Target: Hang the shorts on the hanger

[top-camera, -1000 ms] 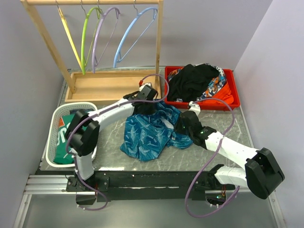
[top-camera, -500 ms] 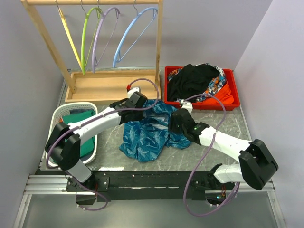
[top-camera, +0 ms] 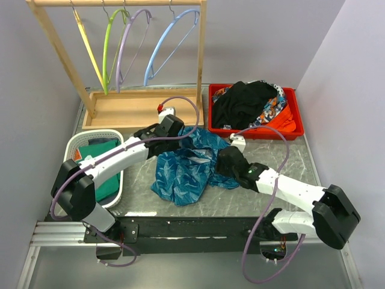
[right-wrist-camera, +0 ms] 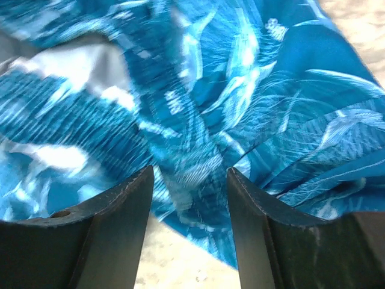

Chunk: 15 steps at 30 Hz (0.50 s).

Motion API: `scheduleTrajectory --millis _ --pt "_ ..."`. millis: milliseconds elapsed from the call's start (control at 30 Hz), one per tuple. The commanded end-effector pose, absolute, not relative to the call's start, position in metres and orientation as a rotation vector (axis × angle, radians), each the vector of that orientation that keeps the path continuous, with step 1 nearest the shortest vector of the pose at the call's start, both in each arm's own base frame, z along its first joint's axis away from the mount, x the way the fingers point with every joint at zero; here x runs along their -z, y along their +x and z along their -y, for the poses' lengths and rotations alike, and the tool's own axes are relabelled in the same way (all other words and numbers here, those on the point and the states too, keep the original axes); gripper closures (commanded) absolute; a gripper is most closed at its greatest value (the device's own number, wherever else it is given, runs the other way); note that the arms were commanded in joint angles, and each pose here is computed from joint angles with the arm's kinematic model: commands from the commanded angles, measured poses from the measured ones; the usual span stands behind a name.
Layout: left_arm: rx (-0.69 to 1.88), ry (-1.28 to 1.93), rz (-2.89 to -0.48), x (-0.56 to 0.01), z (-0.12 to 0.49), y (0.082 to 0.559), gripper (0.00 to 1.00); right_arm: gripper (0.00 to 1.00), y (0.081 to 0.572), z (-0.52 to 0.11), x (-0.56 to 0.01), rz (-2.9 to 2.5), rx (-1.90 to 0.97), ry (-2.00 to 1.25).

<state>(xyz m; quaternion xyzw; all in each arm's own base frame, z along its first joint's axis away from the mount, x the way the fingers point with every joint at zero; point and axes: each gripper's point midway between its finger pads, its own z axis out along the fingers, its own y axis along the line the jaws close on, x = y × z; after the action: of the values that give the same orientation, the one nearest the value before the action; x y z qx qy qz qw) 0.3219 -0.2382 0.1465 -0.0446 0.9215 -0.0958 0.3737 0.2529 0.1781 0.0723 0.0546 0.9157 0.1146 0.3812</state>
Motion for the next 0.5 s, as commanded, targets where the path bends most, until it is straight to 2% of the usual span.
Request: scheduleTrajectory --millis 0,333,400,467 --pt "0.265 -0.115 -2.267 -0.187 0.236 0.332 0.99 0.39 0.247 -0.179 -0.080 -2.299 -0.239 0.147" --pt "0.277 -0.105 -2.239 -0.208 0.235 0.332 0.99 0.30 0.237 -0.156 -0.068 -2.292 -0.063 0.192" --pt "0.280 -0.105 -2.226 -0.213 0.233 0.331 0.99 0.30 0.238 -0.159 -0.066 -2.300 -0.065 0.178" --pt "0.287 -0.105 -2.217 -0.218 0.233 0.331 0.99 0.38 0.241 -0.167 -0.065 -2.302 -0.099 0.169"
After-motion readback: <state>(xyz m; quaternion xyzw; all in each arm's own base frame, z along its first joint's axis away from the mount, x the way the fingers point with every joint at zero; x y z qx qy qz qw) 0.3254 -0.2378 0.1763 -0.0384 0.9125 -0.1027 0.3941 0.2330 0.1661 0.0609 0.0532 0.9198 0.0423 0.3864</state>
